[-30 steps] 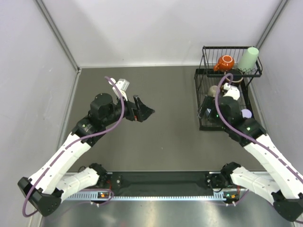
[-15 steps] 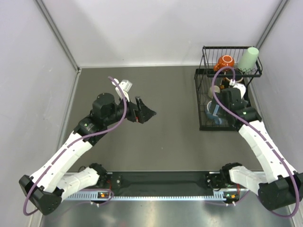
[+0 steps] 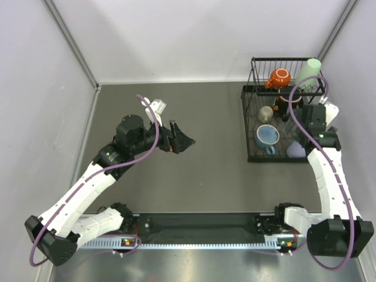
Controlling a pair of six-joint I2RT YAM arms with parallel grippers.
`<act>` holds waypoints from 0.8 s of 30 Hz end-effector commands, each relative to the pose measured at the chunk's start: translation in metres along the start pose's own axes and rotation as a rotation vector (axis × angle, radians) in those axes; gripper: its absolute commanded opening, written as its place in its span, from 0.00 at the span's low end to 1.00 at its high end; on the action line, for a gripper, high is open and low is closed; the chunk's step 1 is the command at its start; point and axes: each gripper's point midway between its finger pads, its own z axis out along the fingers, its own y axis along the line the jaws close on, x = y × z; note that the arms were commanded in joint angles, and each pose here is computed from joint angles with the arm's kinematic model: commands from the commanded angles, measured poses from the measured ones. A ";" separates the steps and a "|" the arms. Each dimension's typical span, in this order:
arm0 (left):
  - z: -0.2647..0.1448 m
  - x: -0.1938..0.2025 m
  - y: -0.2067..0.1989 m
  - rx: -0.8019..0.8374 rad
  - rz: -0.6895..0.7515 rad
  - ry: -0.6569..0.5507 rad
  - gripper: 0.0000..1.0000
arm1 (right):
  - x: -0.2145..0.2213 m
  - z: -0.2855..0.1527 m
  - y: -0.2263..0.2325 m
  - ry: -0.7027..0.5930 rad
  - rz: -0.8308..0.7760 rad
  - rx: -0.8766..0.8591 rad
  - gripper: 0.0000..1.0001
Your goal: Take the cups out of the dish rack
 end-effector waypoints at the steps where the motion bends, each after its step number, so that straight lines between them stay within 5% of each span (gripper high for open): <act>1: -0.006 -0.014 -0.010 0.033 0.045 -0.063 0.98 | -0.041 -0.012 -0.024 -0.117 0.134 0.090 1.00; 24: -0.008 -0.008 -0.009 0.048 0.023 -0.080 0.98 | -0.011 0.067 -0.035 0.011 0.140 0.097 1.00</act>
